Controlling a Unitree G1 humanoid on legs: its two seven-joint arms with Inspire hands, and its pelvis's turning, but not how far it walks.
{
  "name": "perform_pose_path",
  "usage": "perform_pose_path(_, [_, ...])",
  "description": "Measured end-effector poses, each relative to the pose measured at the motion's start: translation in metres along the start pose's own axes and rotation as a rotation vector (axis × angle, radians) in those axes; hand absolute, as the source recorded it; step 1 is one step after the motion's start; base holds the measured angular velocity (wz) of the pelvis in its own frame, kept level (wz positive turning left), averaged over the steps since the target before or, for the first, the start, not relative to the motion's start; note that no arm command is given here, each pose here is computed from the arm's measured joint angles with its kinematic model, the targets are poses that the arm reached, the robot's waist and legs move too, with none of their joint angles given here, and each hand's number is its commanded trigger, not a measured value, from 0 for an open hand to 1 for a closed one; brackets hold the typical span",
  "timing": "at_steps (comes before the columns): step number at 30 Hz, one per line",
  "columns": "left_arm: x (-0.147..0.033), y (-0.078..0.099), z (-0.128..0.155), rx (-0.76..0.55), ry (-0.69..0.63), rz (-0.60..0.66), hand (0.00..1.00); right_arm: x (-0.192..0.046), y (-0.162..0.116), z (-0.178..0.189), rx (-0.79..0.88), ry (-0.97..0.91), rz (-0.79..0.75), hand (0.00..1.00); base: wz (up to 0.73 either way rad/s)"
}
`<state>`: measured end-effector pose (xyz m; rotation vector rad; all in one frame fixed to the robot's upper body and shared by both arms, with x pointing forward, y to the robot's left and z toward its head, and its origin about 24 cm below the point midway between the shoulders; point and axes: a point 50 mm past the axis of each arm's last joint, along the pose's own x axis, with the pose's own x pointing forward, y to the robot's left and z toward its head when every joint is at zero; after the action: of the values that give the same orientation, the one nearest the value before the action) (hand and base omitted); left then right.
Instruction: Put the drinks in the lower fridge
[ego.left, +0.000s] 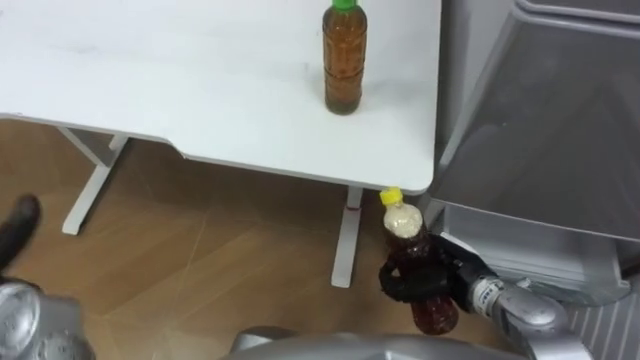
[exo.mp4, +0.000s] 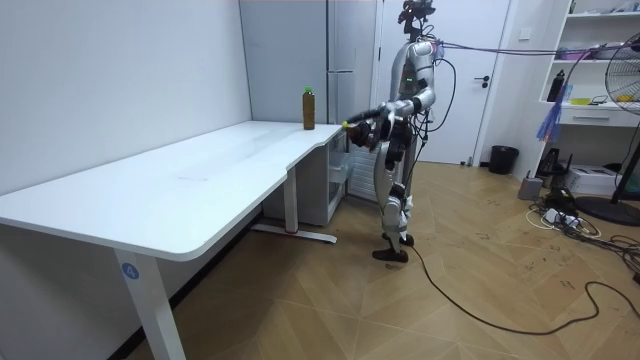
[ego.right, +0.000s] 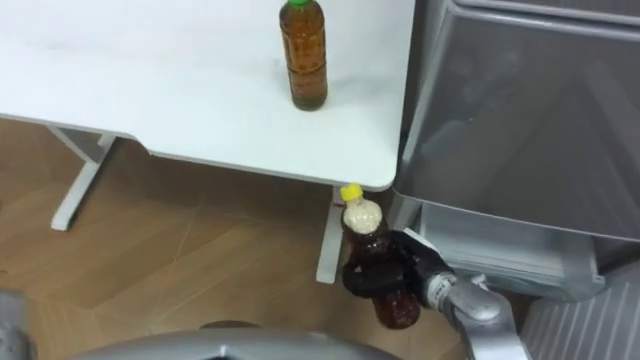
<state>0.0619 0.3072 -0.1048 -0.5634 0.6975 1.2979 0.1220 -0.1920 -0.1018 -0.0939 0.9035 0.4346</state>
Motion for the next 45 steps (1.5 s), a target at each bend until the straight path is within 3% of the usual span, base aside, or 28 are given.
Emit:
perform_pose_path(2, [0.001, 0.031, -0.042, -0.002, 0.198, 0.090, 0.00, 0.002, 0.001, -0.012, 0.036, 0.055, -0.013, 1.00, -0.02])
perform_pose_path(5, [-0.001, 0.072, -0.069, 0.020, 0.317, 0.186, 0.00, 0.001, 0.000, -0.021, 0.055, 0.102, -0.018, 1.00, -0.04])
perform_pose_path(8, [-0.006, 0.098, -0.084, 0.054, 0.400, 0.244, 0.00, 0.002, -0.002, -0.028, 0.098, 0.131, -0.021, 1.00, 0.04])
perform_pose_path(11, [-0.011, 0.111, -0.093, 0.071, 0.464, 0.260, 0.00, 0.003, -0.004, -0.029, 0.105, 0.140, -0.024, 1.00, 0.01])
perform_pose_path(14, [-0.012, 0.112, -0.096, 0.077, 0.488, 0.231, 0.00, 0.005, -0.005, -0.026, 0.106, 0.138, -0.023, 1.00, 0.05])
perform_pose_path(18, [-0.010, 0.100, -0.097, 0.170, 0.497, 0.147, 0.00, 0.007, -0.006, -0.025, 0.105, 0.143, -0.018, 1.00, 0.02])
perform_pose_path(21, [-0.009, 0.087, -0.099, 0.321, 0.501, 0.041, 0.00, 0.009, -0.006, -0.026, 0.120, 0.146, -0.014, 1.00, -0.02])
perform_pose_path(27, [-0.010, 0.058, -0.105, 0.686, 0.493, -0.186, 0.00, 0.014, -0.007, -0.025, 0.144, 0.154, -0.029, 1.00, -0.02])
perform_pose_path(35, [-0.008, 0.011, -0.098, 1.158, 0.311, -0.441, 0.00, 0.018, -0.005, -0.023, 0.234, 0.117, -0.061, 1.00, 0.01])
perform_pose_path(40, [-0.009, -0.006, -0.096, 1.260, 0.251, -0.499, 0.00, 0.020, -0.002, -0.029, 0.341, 0.105, -0.093, 1.00, -0.03])
perform_pose_path(45, [-0.009, -0.005, -0.096, 1.284, 0.250, -0.504, 0.00, 0.024, -0.004, -0.036, 0.518, 0.106, -0.148, 1.00, -0.03])
